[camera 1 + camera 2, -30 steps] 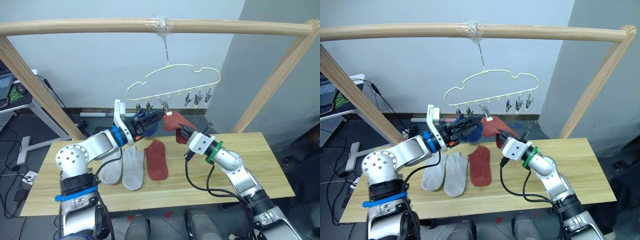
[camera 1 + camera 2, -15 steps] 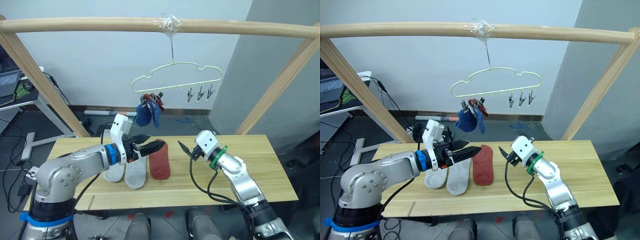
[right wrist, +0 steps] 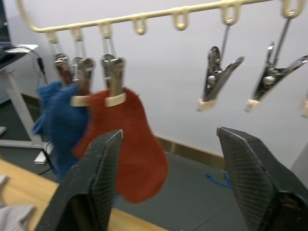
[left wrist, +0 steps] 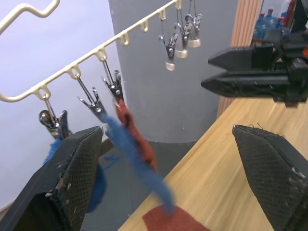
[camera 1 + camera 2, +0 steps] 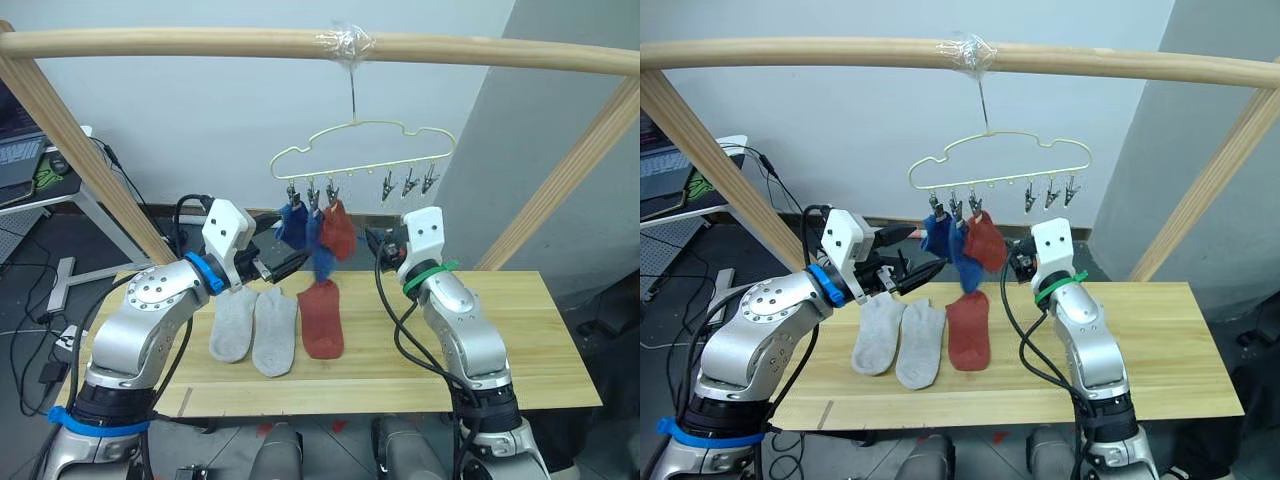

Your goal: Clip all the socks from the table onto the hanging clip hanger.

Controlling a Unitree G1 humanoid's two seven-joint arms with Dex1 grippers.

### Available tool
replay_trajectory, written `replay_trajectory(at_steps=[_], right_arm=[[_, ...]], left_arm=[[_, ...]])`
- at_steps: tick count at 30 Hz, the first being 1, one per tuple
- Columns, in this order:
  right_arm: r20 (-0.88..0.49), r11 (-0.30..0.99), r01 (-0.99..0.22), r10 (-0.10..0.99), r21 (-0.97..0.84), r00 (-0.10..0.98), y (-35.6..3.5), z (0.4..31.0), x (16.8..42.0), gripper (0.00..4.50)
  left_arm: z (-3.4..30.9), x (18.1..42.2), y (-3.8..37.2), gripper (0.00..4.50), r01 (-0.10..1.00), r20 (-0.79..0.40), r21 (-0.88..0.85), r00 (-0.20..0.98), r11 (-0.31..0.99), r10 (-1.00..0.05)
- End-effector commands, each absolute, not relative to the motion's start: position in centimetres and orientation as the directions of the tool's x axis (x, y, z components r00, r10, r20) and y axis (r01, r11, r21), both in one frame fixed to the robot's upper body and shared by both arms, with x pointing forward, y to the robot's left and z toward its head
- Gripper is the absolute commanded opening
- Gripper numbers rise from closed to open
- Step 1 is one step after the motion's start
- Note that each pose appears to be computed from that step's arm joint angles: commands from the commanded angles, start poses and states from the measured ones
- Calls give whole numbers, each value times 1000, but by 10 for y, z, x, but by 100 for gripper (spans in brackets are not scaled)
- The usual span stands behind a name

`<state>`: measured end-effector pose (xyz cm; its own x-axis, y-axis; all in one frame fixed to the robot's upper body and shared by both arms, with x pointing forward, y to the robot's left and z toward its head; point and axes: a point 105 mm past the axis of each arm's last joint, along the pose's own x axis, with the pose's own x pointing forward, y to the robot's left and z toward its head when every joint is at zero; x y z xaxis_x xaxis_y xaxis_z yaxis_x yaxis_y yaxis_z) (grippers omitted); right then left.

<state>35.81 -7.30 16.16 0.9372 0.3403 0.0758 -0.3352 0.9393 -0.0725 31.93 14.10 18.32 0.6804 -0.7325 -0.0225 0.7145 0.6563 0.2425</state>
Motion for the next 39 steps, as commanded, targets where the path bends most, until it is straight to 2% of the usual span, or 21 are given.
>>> replay_trajectory(at_steps=[1,2,11,14,16,23,30,39], right_arm=[[133,952,-305,307,-32,943,-75,177,364,326],[133,954,-299,299,-20,945,-74,177,366,288],[129,956,-291,286,24,950,-66,180,377,288],[133,956,-292,286,28,949,-64,182,380,228],[135,955,-295,290,22,948,-63,183,382,159],[128,959,-283,278,24,952,-62,186,393,159],[91,974,-204,195,102,977,-68,189,412,159],[121,960,-261,248,98,961,-50,199,415,159]], left_arm=[[195,317,131,450,725,14,293,649,623,-761],[195,317,130,450,724,16,292,649,625,-760],[200,317,128,450,720,33,291,650,630,-759],[200,317,127,450,717,37,286,655,636,-754],[199,316,126,450,719,38,279,655,637,-755],[201,314,126,450,719,41,280,653,636,-756],[202,314,124,450,721,46,273,652,637,-757],[201,314,126,450,721,42,265,655,640,-754]])
